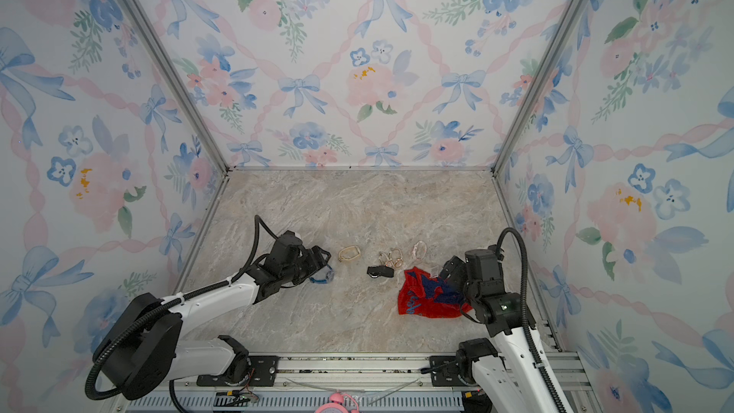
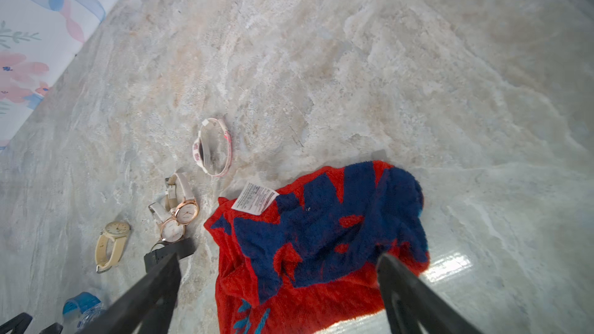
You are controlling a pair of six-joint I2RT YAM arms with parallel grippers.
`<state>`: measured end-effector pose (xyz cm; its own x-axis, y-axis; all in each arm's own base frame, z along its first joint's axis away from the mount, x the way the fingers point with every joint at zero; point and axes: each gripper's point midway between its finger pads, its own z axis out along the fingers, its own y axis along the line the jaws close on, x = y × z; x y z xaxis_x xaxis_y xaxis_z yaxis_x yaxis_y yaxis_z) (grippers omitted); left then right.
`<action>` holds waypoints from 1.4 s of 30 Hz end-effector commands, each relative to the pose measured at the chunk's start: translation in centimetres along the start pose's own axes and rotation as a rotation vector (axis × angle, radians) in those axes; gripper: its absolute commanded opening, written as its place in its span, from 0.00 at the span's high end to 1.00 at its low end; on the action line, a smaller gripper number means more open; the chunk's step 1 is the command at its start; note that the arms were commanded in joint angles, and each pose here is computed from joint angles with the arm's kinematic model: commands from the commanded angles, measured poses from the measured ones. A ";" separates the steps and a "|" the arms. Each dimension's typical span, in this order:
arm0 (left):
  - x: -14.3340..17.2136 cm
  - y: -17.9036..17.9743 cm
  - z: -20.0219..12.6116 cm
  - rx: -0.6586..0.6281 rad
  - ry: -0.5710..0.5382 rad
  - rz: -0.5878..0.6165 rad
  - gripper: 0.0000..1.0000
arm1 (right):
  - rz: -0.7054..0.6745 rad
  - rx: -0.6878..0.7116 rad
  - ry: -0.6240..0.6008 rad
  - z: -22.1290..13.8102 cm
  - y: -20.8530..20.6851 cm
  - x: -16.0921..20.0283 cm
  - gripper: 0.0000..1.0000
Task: Wipe the watch dial
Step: Place the cleaning item at the center of the board, then reset both arms
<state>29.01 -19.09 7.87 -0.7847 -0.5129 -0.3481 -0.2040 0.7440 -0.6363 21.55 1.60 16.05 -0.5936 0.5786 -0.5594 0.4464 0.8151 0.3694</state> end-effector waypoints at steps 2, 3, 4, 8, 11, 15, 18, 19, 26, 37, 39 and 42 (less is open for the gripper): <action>-0.9 -1.0 -1.3 0.000 -0.027 0.054 0.02 | -0.100 -0.021 -0.036 0.2 1.9 -1.9 0.04; -1.3 -1.3 -1.8 -0.001 -0.044 0.076 0.02 | -0.131 -0.047 -0.044 0.7 2.8 -2.5 0.04; -2.0 -1.7 -2.6 -0.004 -0.075 0.103 0.02 | -0.200 -0.070 -0.065 1.2 3.7 -3.3 0.04; -6.2 -2.4 -7.1 -0.073 -0.278 0.275 0.02 | -0.430 -0.188 -0.272 3.0 7.3 -6.7 0.04; -9.4 -1.8 -10.6 -0.165 -0.462 0.399 0.02 | -0.530 -0.202 -0.437 5.4 8.1 -8.7 0.04; -13.7 2.0 -13.2 -0.337 -0.652 0.399 0.02 | -0.507 -0.168 -0.382 11.8 6.1 -10.3 0.04; -15.5 5.3 -12.8 -0.371 -0.718 0.410 0.02 | -0.522 -0.182 -0.350 15.1 5.4 -9.6 0.04; -16.0 6.4 -12.5 -0.366 -0.733 0.416 0.02 | -0.538 -0.176 -0.346 15.7 5.3 -9.4 0.04; -18.8 12.2 -11.8 -0.417 -0.788 0.360 0.02 | -0.577 -0.188 -0.438 16.2 5.0 -9.0 0.04; -19.9 12.2 -6.3 -0.393 -0.734 0.594 0.02 | -0.637 -0.185 -0.462 17.1 5.3 -7.4 0.04; -19.4 11.4 -5.8 -0.361 -0.742 0.659 0.02 | -0.637 -0.188 -0.461 17.1 5.4 -7.4 0.04; -17.5 11.8 -5.7 -0.339 -0.805 0.704 0.02 | -0.634 -0.190 -0.463 17.1 5.4 -7.5 0.04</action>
<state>37.45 2.22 8.89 -0.3317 -0.0456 -0.9423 -0.1667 0.9860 0.0109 39.15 0.99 8.24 -0.3833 -0.0197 -0.9234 -0.0230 0.9997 -0.0117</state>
